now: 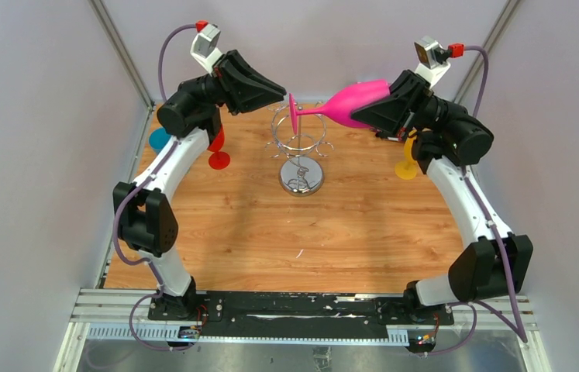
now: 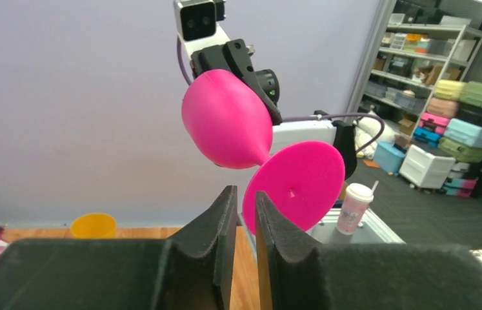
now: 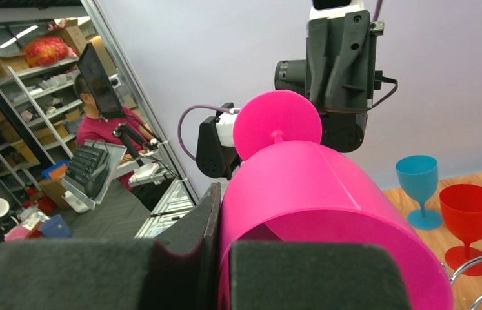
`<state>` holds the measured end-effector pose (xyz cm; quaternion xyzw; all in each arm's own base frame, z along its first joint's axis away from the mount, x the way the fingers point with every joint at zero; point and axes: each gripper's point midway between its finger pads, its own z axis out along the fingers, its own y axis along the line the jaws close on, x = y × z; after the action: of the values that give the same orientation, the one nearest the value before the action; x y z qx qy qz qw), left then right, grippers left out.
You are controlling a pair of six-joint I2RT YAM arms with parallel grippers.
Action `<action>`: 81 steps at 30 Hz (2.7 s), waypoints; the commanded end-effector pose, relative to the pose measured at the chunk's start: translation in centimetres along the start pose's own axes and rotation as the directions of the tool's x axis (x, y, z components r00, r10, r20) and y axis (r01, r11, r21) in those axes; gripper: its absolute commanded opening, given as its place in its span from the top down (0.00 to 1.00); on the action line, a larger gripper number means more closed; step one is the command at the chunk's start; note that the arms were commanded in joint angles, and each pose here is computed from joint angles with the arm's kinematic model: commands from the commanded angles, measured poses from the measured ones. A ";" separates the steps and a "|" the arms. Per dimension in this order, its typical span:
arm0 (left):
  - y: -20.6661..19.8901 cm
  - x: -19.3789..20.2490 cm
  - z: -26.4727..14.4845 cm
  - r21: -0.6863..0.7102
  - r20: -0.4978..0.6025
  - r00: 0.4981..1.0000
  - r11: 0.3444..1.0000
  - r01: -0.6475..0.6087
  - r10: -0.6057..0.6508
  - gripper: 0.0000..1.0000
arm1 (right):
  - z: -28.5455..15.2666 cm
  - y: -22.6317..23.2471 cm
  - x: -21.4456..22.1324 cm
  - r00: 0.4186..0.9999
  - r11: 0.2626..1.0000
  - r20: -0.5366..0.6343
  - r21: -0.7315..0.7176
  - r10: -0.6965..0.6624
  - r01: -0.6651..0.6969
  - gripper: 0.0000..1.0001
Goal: Take the wine glass off the wine glass rack
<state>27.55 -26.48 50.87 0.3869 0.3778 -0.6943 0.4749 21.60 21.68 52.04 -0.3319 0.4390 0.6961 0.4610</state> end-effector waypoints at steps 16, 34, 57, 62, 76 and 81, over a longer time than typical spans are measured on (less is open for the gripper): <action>13.2 -0.4 -11.5 -0.969 -0.030 0.997 0.246 -0.012 -0.070 1.00 | -5.2 -1.9 0.0 0.948 0.701 -0.220 0.637 -0.231 0.319 1.00; 5.5 2.7 -21.8 -0.895 -0.220 0.967 -0.367 -0.251 -0.126 1.00 | -16.4 -16.1 4.8 0.938 0.212 -0.301 0.941 0.172 0.263 1.00; 3.7 3.3 -23.2 -0.871 -0.267 0.952 -0.385 -0.306 -0.152 1.00 | -19.6 -27.8 13.7 0.736 0.095 -0.450 0.877 0.505 0.471 1.00; 4.0 3.9 -23.0 -0.877 -0.264 0.950 -0.368 -0.309 -0.167 1.00 | -21.0 -30.3 14.6 0.695 0.070 -0.464 0.854 0.549 0.515 1.00; 4.0 3.9 -22.9 -0.881 -0.282 0.947 -0.348 -0.320 -0.157 1.00 | -21.8 -32.6 18.7 0.642 0.135 -0.447 0.870 0.623 0.475 1.00; 4.2 3.9 -22.7 -0.883 -0.287 0.946 -0.340 -0.323 -0.152 1.00 | -22.1 -32.4 20.5 0.621 0.156 -0.440 0.876 0.649 0.457 1.00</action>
<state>34.66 -8.51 36.36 -0.0445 0.8267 0.0249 0.5604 47.16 14.50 17.52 -0.1631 0.9409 0.0373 0.2943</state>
